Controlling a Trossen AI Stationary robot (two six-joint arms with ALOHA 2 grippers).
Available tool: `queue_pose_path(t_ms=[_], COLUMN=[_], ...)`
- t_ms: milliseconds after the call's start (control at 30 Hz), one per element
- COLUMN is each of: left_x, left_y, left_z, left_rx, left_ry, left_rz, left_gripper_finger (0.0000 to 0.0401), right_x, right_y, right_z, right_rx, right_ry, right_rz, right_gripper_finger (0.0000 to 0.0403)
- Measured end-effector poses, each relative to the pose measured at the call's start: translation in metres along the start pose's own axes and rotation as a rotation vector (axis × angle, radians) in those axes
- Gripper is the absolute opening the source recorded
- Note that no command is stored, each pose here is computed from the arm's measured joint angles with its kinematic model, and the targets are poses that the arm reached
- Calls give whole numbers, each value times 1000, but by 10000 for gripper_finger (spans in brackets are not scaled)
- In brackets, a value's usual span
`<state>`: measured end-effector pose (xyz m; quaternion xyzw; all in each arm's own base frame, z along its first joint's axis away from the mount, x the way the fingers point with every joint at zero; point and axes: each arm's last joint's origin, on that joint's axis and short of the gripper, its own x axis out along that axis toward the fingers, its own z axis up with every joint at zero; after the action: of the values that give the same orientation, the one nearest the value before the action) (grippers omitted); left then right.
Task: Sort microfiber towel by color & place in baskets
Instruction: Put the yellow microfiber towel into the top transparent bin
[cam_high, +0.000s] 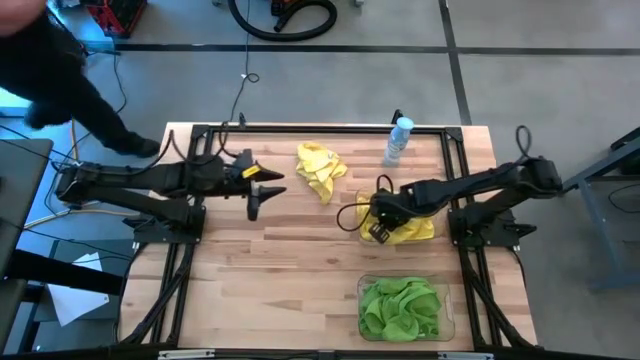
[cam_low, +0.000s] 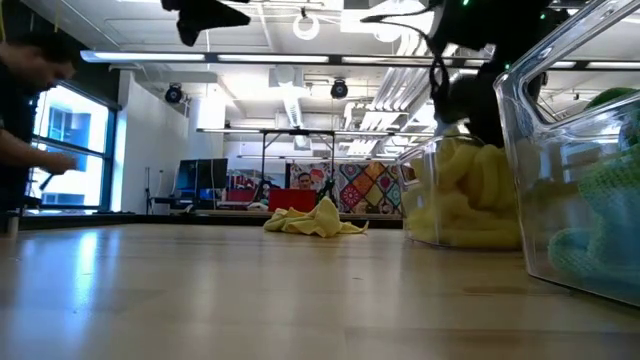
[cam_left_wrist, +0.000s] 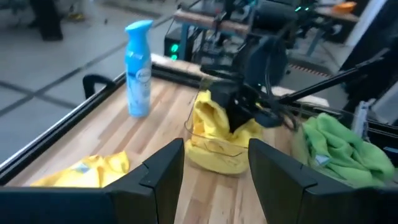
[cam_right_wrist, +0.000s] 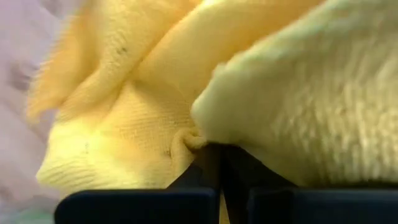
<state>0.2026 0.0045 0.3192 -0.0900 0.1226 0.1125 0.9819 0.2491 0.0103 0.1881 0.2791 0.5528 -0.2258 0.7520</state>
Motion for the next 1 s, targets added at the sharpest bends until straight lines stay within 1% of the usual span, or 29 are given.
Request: queue_pose_path(t_ms=[100, 167, 267, 300, 367, 433, 500, 600, 667, 733, 800, 900, 1000], left_x=[-5, -4, 0, 0, -2, -7, -12, -20, -24, -28, -32, -38, -44], left_y=[3, 4, 9, 11, 14, 16, 18, 23, 26, 28, 31, 33, 34], left_z=[-14, -26, -52, -62, -73, -81, -91, -105, -116, -124, -131, -136, -140], left_rx=[33, 51, 62, 63, 41, 22, 18, -13, -38, -58, -80, -94, -81], left_ry=[-61, -90, -63, -52, -77, -112, -111, -118, -115, -119, -128, -130, -95], left_rz=[-63, -87, -83, -79, -84, -115, -148, -155, -158, -170, -181, -184, -193], left_gripper_finger=[168, 167, 158, 152, 137, 120, 106, 84, 60, 26, 7, 6, 1], right_x=[-15, -24, -32, -34, -37, -38, -38, -38, -38, -38, -38, -38, -38], right_y=[-2, -3, -4, -5, -5, -5, -5, -5, -5, -5, -5, -5, -5], right_z=[-1, -1, -2, -2, -2, -2, -2, -2, -2, -2, -3, -2, -2], right_rx=[19, 35, 44, 60, 94, 121, 132, 146, 153, 173, 191, 201, 217], right_ry=[-49, -76, -102, -107, -115, -119, -119, -115, -107, -104, -100, -101, -98], right_rz=[40, 66, 87, 93, 101, 108, 109, 115, 122, 124, 126, 129, 133], right_gripper_finger=[0, 0, 0, 0, 0, 0, 0, 0, 0, 0, 0, 0, 0])
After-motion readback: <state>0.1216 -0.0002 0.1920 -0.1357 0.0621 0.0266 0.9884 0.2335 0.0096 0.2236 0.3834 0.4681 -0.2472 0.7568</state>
